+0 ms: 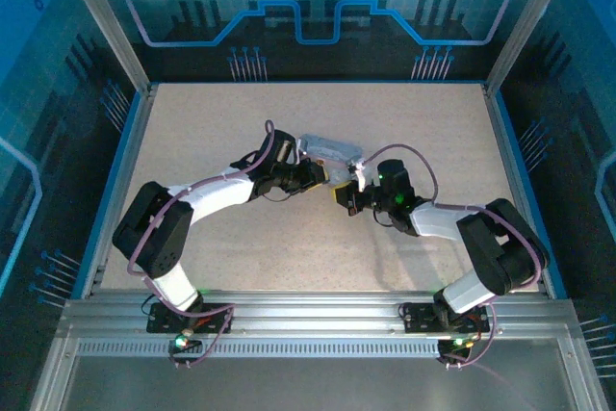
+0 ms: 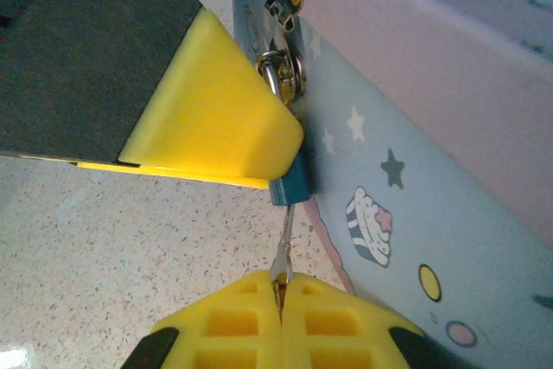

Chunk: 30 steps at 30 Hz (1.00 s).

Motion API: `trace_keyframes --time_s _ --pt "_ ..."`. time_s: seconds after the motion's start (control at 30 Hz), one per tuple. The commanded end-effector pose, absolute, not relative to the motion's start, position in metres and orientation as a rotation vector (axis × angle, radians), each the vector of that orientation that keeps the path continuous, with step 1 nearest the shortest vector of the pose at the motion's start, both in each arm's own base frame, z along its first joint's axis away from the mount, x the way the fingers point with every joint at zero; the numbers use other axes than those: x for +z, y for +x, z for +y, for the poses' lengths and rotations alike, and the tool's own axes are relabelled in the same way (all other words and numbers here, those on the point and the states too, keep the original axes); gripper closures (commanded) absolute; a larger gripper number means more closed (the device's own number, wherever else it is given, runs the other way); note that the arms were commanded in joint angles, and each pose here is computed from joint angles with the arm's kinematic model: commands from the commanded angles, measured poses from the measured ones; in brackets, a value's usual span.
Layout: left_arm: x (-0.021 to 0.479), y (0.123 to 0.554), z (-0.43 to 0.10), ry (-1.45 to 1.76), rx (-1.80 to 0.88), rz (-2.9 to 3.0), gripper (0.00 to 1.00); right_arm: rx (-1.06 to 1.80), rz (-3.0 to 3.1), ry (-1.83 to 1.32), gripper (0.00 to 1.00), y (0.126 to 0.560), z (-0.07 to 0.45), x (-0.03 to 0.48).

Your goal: Unlock the padlock with the key

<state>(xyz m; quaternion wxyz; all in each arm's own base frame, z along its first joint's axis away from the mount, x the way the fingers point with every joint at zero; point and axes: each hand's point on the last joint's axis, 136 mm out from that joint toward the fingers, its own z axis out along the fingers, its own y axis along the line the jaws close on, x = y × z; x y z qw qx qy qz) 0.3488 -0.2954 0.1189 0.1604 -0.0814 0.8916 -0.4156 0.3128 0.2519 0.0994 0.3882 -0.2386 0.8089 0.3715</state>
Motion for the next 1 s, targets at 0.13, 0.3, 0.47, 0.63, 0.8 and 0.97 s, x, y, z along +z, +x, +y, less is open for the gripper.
trace_keyframes --time_s 0.13,0.3,0.47,0.63,0.8,0.97 --pt "0.129 0.326 -0.309 -0.137 -1.302 2.568 0.82 0.898 2.004 -0.564 1.0 0.336 0.247 0.111" --pt "0.128 0.326 -0.309 -0.137 -1.304 2.573 0.82 0.86 2.004 -0.596 1.0 0.337 0.252 0.111" --pt "0.125 0.326 -0.309 -0.14 -1.298 2.58 0.82 0.844 1.986 -0.622 1.0 0.338 0.258 0.117" --pt "0.122 0.325 -0.308 -0.142 -1.295 2.584 0.83 0.88 1.961 -0.605 1.0 0.339 0.258 0.125" --pt "0.119 0.326 -0.308 -0.146 -1.291 2.584 0.83 0.939 1.968 -0.586 1.0 0.337 0.257 0.127" --pt "0.117 0.326 -0.308 -0.151 -1.294 2.589 0.82 0.893 2.004 -0.588 1.0 0.334 0.253 0.121"
